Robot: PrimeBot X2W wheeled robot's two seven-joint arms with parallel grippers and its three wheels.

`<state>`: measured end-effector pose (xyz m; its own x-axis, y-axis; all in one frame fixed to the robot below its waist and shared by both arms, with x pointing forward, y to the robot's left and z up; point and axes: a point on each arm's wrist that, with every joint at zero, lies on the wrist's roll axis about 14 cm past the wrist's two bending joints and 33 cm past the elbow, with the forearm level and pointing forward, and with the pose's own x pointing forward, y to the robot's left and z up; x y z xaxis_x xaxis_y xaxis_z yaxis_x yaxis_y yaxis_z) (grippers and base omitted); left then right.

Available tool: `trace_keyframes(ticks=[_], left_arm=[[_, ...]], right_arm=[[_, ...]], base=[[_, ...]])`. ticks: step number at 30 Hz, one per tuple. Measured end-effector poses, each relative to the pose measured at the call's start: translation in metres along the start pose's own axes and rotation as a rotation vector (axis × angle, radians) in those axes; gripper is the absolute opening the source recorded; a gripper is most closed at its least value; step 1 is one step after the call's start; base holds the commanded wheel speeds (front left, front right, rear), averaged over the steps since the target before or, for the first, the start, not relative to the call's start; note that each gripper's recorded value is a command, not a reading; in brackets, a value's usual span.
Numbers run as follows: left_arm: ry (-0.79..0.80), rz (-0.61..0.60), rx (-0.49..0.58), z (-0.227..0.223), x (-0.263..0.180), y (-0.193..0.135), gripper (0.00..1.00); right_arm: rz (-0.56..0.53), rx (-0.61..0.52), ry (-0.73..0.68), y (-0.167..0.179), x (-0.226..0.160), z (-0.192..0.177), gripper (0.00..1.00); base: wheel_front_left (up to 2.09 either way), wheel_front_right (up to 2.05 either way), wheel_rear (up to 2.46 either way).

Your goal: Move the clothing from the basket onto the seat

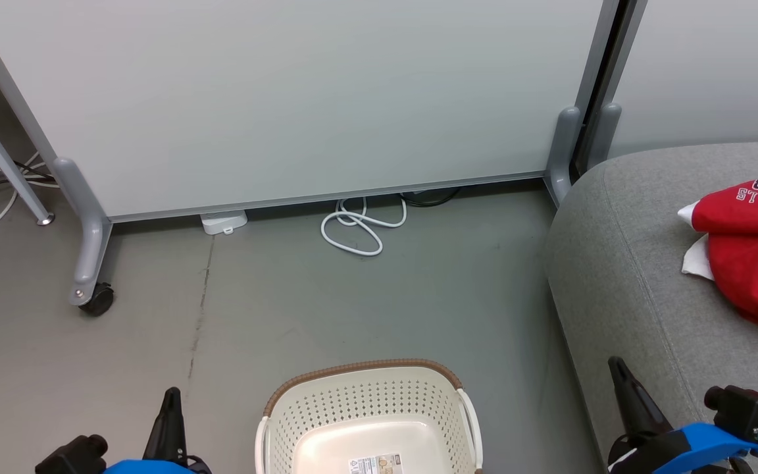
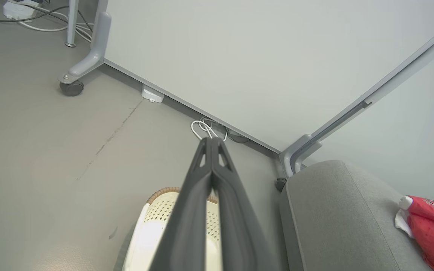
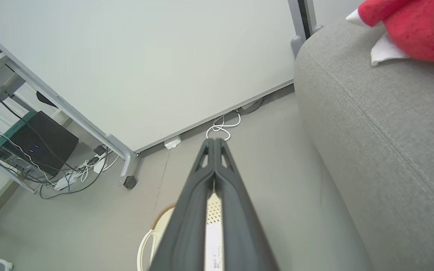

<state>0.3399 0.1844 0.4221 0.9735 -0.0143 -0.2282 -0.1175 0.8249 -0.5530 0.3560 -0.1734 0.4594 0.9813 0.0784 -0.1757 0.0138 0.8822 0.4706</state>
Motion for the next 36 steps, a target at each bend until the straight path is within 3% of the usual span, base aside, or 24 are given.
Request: trace_keyframes(ticks=[36], left_arm=[[-0.064,-0.027,-0.458,0.036,0.016,-0.013,0.00]], right_arm=[[0.014,0.507,-0.071,-0.003,0.010,0.024,0.00]], base=[[0.00,0.00,0.00]])
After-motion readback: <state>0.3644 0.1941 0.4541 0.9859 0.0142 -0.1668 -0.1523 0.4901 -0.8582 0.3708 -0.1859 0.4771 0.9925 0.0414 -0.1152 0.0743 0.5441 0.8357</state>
